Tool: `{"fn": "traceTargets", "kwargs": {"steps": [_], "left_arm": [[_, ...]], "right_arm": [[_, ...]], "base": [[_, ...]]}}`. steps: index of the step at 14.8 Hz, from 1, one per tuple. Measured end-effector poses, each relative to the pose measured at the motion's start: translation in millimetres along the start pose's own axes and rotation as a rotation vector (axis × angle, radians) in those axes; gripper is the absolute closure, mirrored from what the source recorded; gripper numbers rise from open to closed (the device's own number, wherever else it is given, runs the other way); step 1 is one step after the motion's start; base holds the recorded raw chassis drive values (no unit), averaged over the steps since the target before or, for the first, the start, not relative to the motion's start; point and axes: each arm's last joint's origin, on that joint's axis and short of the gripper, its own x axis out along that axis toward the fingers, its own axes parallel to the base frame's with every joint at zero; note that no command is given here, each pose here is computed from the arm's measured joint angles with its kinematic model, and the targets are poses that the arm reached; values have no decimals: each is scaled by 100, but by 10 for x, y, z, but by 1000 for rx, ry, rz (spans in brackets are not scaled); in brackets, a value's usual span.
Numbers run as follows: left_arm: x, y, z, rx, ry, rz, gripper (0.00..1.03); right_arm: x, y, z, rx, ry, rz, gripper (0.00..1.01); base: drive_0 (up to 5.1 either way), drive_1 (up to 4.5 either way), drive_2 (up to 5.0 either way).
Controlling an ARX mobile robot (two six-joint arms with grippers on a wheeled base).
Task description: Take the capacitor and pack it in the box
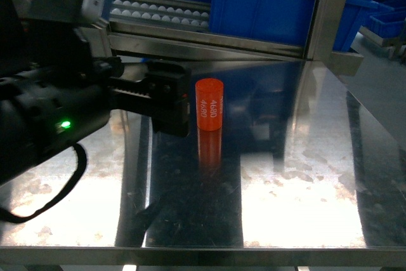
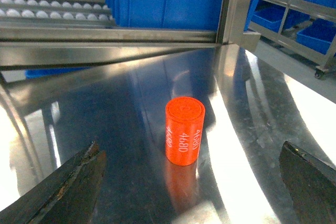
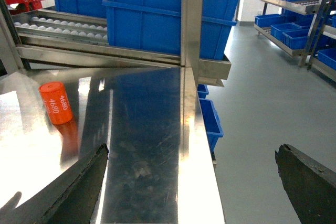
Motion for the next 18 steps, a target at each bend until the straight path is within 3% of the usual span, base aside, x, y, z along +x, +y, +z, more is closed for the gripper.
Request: {"fn": "traceTargets", "kwargs": {"steps": [3, 7, 10, 12, 16, 18], "left_arm": [[572, -33, -311, -38, 98, -16, 5], [1187, -68, -389, -41, 118, -27, 5], [1519, -7, -651, -42, 164, -9, 5], [1634, 12, -718, -40, 166, 0, 5], [1691, 0, -716, -39, 150, 1, 53], [1683, 1, -714, -40, 133, 4, 58]], "right_arm": [[0, 0, 0, 0, 0, 0, 3], [0, 0, 0, 0, 0, 0, 3], [0, 0, 0, 0, 0, 0, 3], [0, 0, 0, 0, 0, 0, 3], [0, 0, 0, 0, 0, 0, 3], [0, 0, 0, 0, 0, 0, 3]], "base": [[0, 0, 0], [0, 0, 0], [0, 0, 0], [0, 0, 0], [0, 0, 0], [0, 0, 0]]}}
